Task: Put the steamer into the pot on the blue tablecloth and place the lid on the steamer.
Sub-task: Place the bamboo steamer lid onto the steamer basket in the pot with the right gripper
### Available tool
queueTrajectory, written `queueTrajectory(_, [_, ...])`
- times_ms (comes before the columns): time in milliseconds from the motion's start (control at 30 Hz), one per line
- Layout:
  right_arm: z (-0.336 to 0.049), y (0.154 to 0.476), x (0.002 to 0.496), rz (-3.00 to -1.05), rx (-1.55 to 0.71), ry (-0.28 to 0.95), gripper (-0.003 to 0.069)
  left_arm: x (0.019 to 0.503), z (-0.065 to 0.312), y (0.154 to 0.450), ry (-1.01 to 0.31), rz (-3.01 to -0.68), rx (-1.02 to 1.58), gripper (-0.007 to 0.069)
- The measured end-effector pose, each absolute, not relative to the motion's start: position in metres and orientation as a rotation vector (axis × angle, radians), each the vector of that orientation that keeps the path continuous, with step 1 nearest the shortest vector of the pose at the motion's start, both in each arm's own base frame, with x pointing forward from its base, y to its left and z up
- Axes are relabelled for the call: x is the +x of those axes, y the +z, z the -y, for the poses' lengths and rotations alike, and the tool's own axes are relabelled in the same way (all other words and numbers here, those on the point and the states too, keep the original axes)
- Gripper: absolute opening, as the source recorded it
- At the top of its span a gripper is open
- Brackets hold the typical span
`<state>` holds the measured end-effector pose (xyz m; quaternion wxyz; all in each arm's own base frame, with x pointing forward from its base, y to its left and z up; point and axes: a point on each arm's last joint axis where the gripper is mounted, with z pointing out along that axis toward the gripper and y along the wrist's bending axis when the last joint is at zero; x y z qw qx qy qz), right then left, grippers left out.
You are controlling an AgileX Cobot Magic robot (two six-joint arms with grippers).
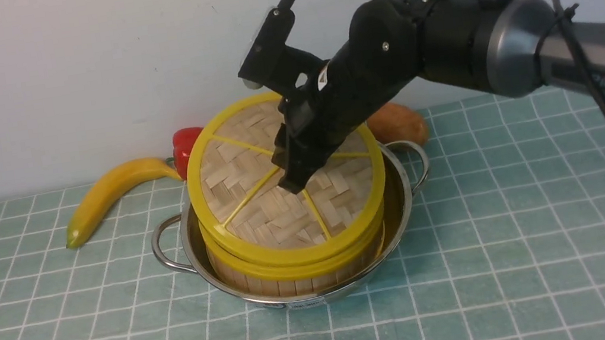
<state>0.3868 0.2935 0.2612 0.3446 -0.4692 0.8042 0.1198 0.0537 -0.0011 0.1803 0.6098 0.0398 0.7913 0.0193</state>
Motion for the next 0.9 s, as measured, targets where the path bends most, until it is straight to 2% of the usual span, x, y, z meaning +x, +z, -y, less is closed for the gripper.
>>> queueTrajectory(200, [-0.284, 0.295, 0.376, -2.066, -1.185, 0.302, 0.0148, 0.054, 0.001, 0.18, 0.045, -1.827, 0.092, 0.0243])
queueTrajectory(300, [-0.281, 0.302, 0.372, -2.077, -1.177, 0.305, 0.0148, 0.054, 0.001, 0.18, 0.045, -1.827, 0.092, 0.0243])
queueTrajectory(467, [-0.28, 0.291, 0.371, -2.175, -1.18, 0.31, 0.0148, 0.054, 0.001, 0.18, 0.045, -1.827, 0.092, 0.0243])
queueTrajectory(900, [-0.289, 0.262, 0.386, -2.166, -1.161, 0.292, 0.0148, 0.054, 0.001, 0.18, 0.045, -1.827, 0.092, 0.0243])
